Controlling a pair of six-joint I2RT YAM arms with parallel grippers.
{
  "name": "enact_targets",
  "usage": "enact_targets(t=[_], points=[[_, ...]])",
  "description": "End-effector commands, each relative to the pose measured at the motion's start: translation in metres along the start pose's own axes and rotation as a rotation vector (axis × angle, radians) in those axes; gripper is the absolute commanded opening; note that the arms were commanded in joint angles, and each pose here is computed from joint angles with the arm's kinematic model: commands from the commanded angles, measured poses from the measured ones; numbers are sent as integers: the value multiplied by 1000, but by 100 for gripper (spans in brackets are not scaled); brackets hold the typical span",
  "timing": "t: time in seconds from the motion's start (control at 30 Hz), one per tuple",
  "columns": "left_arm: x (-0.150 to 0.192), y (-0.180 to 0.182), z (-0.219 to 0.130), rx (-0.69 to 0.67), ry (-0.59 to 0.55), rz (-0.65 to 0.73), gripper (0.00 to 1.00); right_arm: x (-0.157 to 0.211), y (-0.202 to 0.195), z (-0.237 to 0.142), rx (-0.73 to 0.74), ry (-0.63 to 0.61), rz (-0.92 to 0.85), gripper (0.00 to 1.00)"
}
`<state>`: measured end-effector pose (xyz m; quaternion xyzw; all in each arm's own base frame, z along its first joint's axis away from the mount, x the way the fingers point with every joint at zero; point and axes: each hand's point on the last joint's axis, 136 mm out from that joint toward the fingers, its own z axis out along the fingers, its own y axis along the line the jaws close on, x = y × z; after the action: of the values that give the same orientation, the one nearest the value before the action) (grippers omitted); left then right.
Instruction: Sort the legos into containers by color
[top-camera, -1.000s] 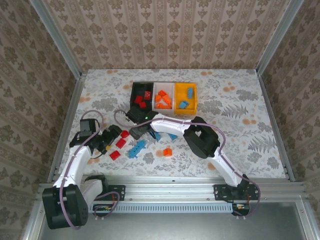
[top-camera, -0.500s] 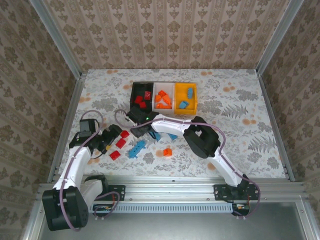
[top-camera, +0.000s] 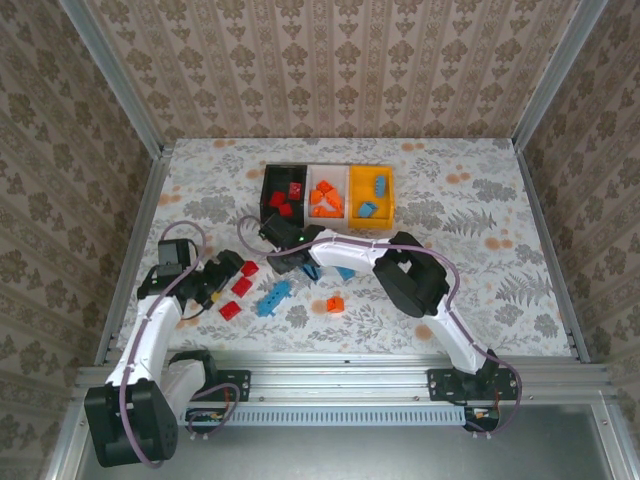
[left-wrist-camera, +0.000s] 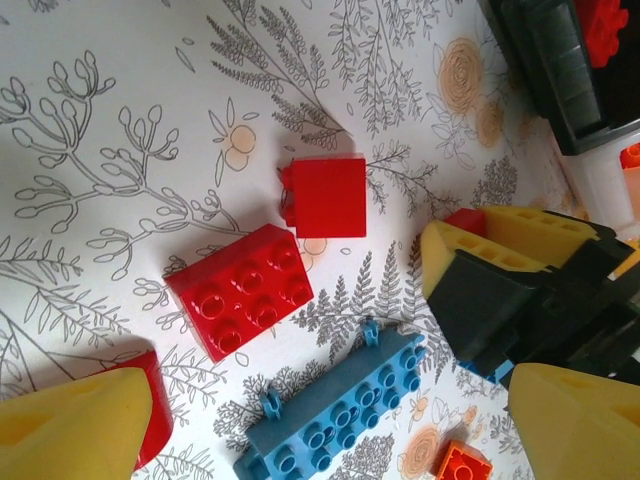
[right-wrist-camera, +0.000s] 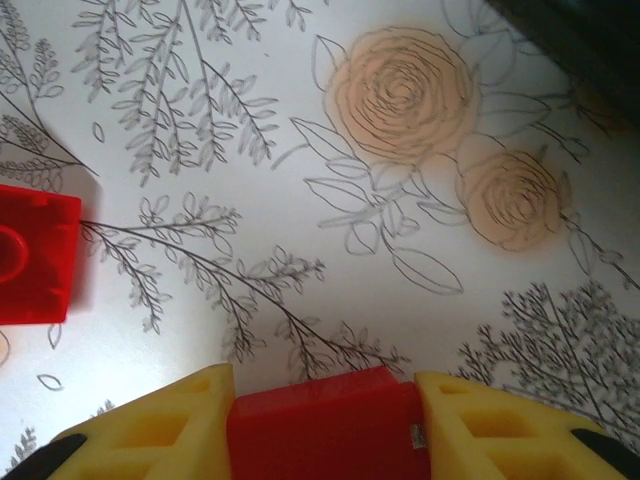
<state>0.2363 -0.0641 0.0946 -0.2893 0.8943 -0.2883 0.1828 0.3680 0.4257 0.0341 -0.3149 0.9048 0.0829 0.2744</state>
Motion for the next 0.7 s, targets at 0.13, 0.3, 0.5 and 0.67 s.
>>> enact_targets(t=[0.13, 0.3, 0.5, 0.67], points=[[-13, -18, -18, 47, -12, 47, 96, -51, -15, -44, -2, -145, 118, 41], [-29, -24, -28, 72, -41, 36, 97, -71, -31, -54, 2, -183, 163, 41], [-27, -27, -26, 124, 11, 6, 97, -89, -44, -52, -38, -209, 225, 41], [-9, -25, -15, 186, 71, -20, 97, -105, -64, -44, -23, -234, 290, 40]])
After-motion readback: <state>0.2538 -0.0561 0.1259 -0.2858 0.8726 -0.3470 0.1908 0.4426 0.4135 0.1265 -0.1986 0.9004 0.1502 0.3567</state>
